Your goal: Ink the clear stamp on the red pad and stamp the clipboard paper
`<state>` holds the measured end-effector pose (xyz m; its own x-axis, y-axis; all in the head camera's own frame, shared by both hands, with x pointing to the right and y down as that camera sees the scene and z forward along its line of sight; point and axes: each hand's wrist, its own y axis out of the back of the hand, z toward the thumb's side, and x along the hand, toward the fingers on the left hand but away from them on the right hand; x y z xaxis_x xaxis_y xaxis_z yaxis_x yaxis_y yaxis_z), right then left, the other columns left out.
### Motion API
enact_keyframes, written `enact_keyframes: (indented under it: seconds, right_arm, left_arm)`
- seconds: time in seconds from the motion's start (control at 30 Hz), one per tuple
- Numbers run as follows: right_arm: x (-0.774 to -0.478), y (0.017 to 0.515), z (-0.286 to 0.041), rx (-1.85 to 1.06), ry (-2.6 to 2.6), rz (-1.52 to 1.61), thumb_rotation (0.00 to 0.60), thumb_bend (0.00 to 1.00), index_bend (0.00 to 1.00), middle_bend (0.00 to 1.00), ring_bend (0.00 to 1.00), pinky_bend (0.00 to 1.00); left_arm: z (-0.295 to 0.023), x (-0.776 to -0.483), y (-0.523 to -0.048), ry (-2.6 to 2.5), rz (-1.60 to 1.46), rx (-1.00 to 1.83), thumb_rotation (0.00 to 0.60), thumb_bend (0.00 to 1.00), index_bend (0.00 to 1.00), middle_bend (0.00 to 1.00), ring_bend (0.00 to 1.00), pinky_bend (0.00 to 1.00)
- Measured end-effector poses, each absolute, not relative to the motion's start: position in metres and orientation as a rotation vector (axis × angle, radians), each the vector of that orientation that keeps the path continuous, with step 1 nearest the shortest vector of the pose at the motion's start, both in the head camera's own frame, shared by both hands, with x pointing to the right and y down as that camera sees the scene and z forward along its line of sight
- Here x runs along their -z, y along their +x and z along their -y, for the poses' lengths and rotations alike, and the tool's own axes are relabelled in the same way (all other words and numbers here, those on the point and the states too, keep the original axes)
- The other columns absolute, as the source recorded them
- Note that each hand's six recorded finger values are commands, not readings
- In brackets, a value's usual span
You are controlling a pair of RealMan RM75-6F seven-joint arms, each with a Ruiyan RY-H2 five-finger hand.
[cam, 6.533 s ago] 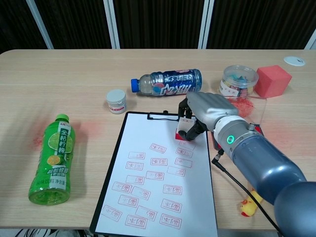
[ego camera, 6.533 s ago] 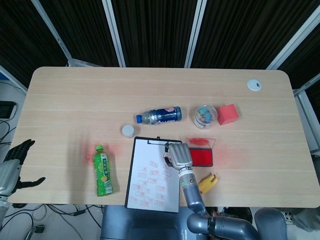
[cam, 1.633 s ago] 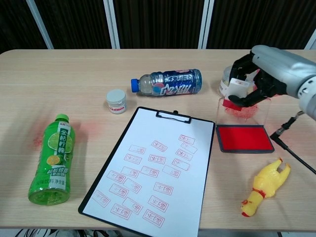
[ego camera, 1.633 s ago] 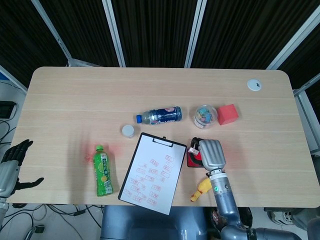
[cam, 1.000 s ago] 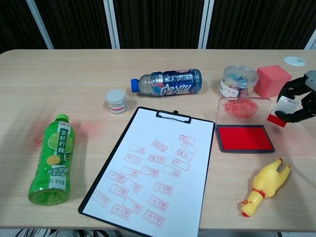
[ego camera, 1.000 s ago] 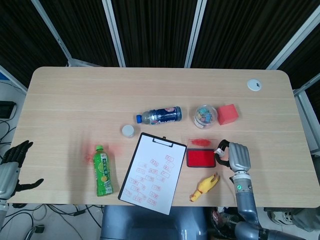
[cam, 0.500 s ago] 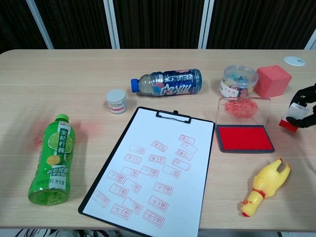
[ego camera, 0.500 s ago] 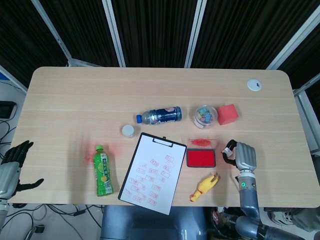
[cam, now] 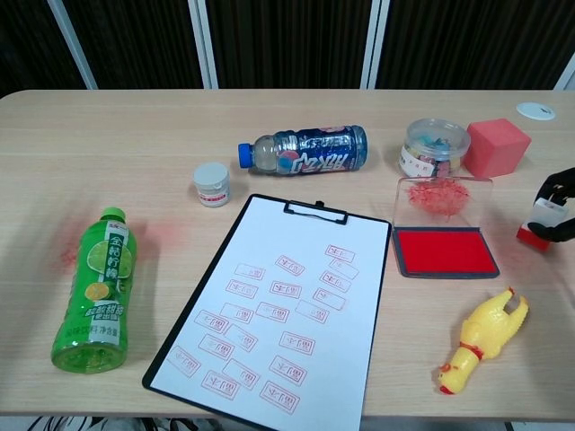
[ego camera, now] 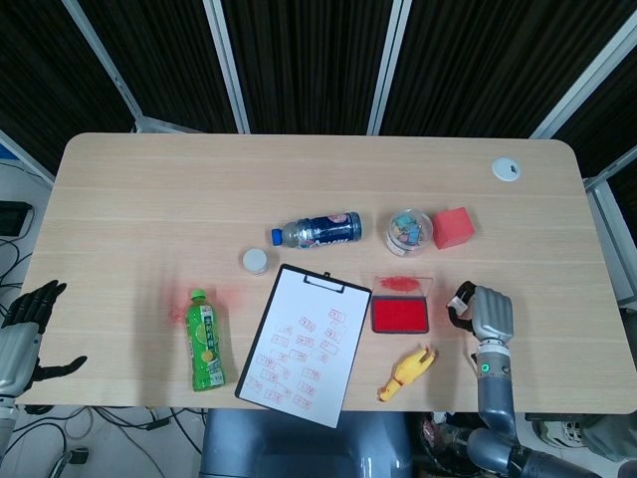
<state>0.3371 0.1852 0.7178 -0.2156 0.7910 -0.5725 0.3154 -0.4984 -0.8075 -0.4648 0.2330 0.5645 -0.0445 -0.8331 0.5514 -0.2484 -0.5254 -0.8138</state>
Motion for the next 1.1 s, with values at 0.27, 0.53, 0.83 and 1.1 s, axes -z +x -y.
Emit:
enact_keyframes:
  seconds: [0.27,0.53,0.83,1.1]
  right_arm:
    - [-0.7201,0.3417,-0.1865,-1.788,-1.666,1.298,0.6,0.39,0.97,0.75,0.77,0.83]
    - [-0.722,0.3431,-0.1881,-1.805,-1.659,1.287,0.6,0.36,0.95,0.73,0.75,0.83]
    - [-0.7224,0.3436,-0.1883,-1.823,-1.654,1.271,0.6,0.32,0.92,0.71,0.73,0.83]
    - [-0.7215,0.3443,-0.188,-1.829,-1.65,1.27,0.6,0.32,0.92,0.7,0.73,0.83]
  left_arm:
    - [-0.2337,-0.565,-0.4642,-1.755,-1.136,1.606,0.6,0.01,0.0,0.0,0.0,0.0]
    - [-0.2336,-0.5652,-0.4642,-1.754,-1.135,1.607,0.6,0.01,0.0,0.0,0.0,0.0]
    - [-0.2338,-0.5654,-0.4639,-1.754,-1.132,1.608,0.6,0.01,0.0,0.0,0.0,0.0]
    - [-0.2339,-0.5654,-0.4637,-1.754,-1.132,1.608,0.6,0.01,0.0,0.0,0.0,0.0]
